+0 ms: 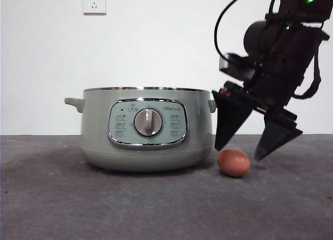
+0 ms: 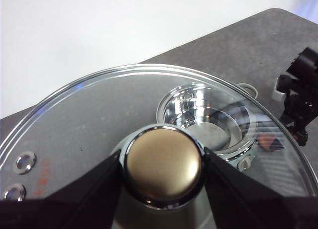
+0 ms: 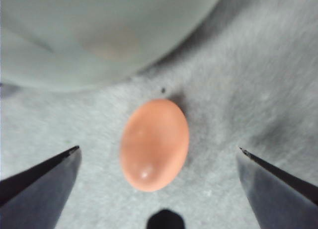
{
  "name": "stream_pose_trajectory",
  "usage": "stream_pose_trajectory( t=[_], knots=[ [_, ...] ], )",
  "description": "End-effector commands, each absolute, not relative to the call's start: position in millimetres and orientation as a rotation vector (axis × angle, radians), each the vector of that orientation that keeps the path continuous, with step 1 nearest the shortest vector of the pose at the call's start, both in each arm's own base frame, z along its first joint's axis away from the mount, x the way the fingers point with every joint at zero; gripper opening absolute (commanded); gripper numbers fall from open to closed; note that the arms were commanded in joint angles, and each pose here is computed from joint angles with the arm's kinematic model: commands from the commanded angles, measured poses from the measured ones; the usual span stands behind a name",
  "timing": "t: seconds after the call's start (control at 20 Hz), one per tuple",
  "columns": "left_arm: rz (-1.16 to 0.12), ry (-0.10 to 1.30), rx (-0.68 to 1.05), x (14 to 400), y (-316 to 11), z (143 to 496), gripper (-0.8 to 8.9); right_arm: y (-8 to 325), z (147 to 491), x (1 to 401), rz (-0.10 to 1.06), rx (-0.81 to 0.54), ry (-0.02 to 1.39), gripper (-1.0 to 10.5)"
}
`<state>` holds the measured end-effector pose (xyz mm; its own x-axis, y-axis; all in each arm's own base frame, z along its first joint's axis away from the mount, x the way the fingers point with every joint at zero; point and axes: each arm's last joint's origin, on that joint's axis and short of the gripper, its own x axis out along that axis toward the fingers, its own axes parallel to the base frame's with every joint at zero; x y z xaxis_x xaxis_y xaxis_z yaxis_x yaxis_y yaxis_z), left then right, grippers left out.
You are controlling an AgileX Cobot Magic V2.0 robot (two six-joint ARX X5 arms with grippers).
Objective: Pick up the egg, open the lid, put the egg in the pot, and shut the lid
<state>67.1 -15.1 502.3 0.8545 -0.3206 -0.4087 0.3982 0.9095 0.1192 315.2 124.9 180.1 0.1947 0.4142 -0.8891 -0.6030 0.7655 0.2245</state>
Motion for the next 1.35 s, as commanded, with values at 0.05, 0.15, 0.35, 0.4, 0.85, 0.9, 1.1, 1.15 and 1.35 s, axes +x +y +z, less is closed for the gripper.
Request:
stream_pose_trajectory(
  t=[0.05,0.15,0.35,0.4,0.85,0.9,1.1,1.15,1.35],
  knots=[
    [-0.378,0.337,0.198,64,-15,508,-0.08,131,171,314,0.728,-0.219,1.197,5.2],
    [-0.378,0.340,0.198,65,-15,508,-0.08,136,169,314,0.735,-0.232,1.191,4.7],
    [-0.378,0.339,0.198,65,-15,508,-0.08,143,169,315,0.665,-0.264,1.162,3.4],
    [-0.378,0.340,0.198,65,-15,508,-0.08,143,169,315,0.665,-0.264,1.166,2.7],
    [-0.378,0.337,0.198,65,-15,508,-0.08,142,168,312,0.649,-0.245,1.202,-0.2],
    [-0.379,0.336,0.198,65,-15,508,-0.08,142,168,312,0.647,-0.243,1.203,-0.1],
    [-0.378,0.335,0.198,65,-15,508,-0.08,141,171,311,0.618,-0.203,1.214,-0.1],
    [-0.378,0.335,0.198,65,-15,508,-0.08,140,176,309,0.615,-0.199,1.214,-0.1],
    [-0.378,0.335,0.198,65,-15,508,-0.08,132,215,291,0.600,-0.170,1.168,-0.1]
  ],
)
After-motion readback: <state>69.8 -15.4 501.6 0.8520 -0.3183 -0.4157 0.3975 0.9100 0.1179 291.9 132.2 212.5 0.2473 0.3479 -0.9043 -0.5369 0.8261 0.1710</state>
